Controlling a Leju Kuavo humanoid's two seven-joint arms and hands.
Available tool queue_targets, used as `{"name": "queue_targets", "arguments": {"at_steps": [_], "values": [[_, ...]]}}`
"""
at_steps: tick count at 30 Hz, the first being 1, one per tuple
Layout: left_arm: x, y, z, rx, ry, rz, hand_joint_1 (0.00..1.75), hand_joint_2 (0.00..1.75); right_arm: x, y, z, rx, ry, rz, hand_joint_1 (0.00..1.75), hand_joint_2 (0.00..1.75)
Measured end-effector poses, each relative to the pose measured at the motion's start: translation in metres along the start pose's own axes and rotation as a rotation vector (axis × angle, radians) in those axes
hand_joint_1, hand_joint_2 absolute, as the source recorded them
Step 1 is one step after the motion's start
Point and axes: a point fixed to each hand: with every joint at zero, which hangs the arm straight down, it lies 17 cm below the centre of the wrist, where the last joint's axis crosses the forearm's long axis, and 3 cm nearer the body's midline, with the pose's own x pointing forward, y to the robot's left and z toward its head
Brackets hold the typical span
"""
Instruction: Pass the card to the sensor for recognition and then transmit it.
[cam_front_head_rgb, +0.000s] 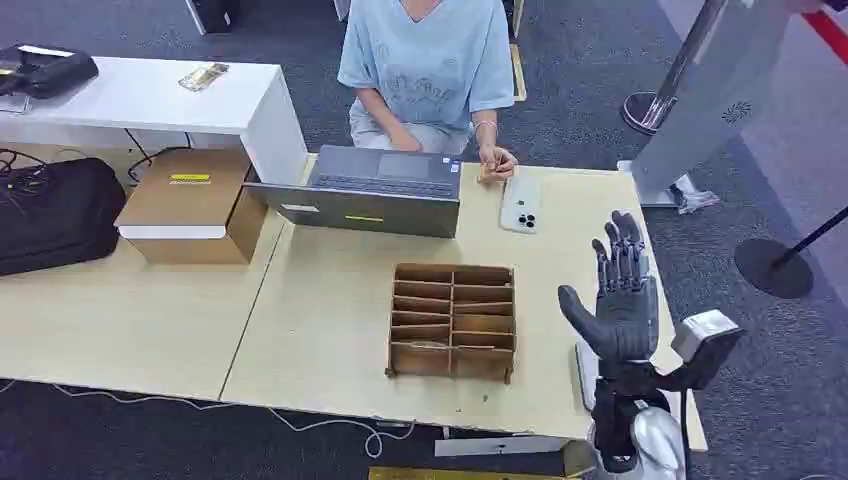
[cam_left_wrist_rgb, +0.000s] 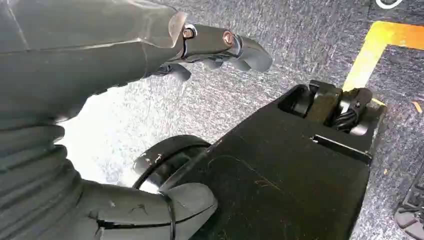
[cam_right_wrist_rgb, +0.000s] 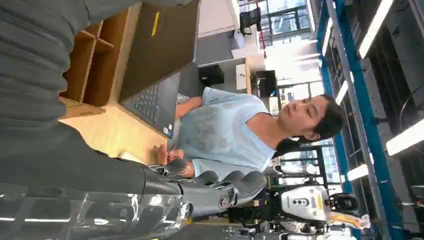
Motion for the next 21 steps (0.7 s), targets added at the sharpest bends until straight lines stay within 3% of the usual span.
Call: {"name": "queue_targets", "arguments": {"at_steps": [6,10,15,21], "values": [[0.000,0.000,0.000,-0.001,-0.004,-0.005,0.00,1.75,0.003,0.006,-0.012,-0.007,-0.025,0.200,0.00,1.75],[0.000,0.000,0.000,-0.001,-0.005,-0.003,0.00,1.75,0.013,0.005,-0.028,-0.054,-0.079,0.462,0.00,1.75],[0.002,0.000,0.000,-0.001,-0.007,-0.013,0.00,1.75,0.040,0.013,-0.050,-0.119,-0.200,0.771,0.00,1.75],[0.009,-0.001,0.002,-0.011,-0.014,-0.062,0.00,1.75,0.077,0.039,-0.081,-0.147,-0.360,1.013,0.00,1.75]]}}
